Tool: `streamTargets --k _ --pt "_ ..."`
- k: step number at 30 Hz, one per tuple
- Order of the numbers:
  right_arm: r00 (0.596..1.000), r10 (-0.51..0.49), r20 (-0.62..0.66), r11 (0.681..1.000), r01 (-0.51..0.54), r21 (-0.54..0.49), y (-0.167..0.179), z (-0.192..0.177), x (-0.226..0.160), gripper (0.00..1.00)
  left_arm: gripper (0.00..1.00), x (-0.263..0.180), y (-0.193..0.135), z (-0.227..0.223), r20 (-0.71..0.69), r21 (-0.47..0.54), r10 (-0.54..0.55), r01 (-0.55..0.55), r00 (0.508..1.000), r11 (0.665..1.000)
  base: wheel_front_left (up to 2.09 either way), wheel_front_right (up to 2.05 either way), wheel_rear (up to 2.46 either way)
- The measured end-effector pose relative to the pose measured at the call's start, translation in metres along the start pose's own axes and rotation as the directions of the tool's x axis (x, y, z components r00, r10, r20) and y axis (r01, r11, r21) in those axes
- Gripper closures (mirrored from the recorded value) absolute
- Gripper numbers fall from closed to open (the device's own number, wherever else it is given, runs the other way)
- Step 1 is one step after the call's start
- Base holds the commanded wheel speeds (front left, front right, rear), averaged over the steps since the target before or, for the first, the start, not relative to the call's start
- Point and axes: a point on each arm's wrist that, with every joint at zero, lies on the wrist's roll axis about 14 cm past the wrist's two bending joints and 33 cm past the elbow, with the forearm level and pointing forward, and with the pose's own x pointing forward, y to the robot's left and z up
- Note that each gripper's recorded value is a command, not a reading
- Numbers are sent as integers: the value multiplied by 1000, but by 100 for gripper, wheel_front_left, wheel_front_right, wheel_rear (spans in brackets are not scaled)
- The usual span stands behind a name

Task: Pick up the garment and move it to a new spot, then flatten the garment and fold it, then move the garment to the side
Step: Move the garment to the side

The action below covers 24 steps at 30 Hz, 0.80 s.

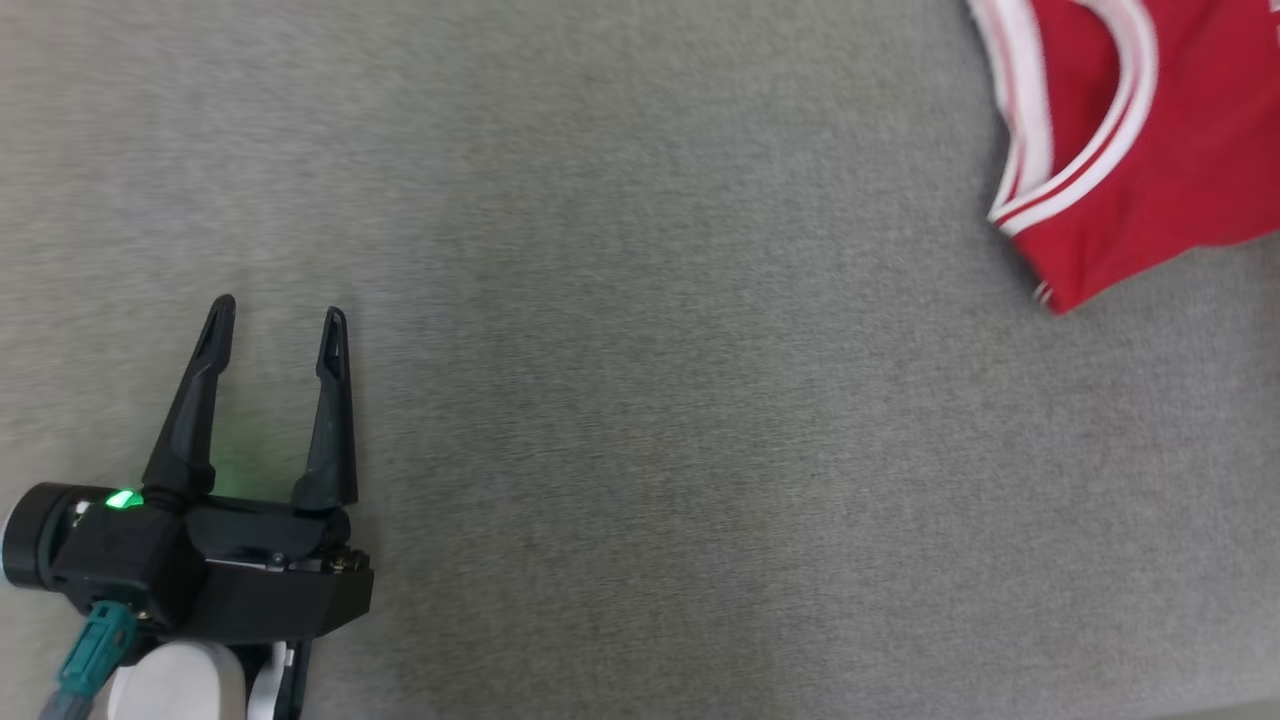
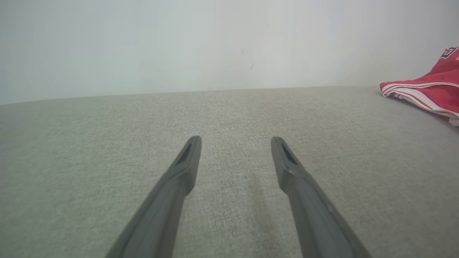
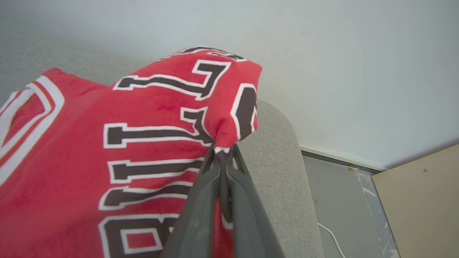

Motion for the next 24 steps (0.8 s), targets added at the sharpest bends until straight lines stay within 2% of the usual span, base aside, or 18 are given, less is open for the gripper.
streamTargets --k 7,13,14,15,16,24 --pt "993 -101 -64 991 95 -90 -46 -2 0 100 0 11 -12 -19 -15 -17 -45 45 999 999 0 0 0" --pt "985 -144 -97 982 131 -135 -61 1 5 100 0 11 -12 -22 -19 -18 -46 46 999 999 0 0 0" --pt "983 -153 -103 981 139 -134 -64 1 6 71 0 11 -12 -22 -18 -18 -46 45 999 999 0 0 0" --pt "982 -156 -104 980 140 -144 -64 2 8 55 0 11 -12 -22 -18 -18 -47 46 999 999 0 0 0" --pt "981 -160 -106 977 141 -160 -65 2 9 0 0 10 -12 -21 -18 -18 -46 46 999 999 0 0 0" --pt "986 -164 -44 971 153 -183 -66 16 11 0 0 8 -9 -18 -17 -19 -32 32 999 999 0 0 0"
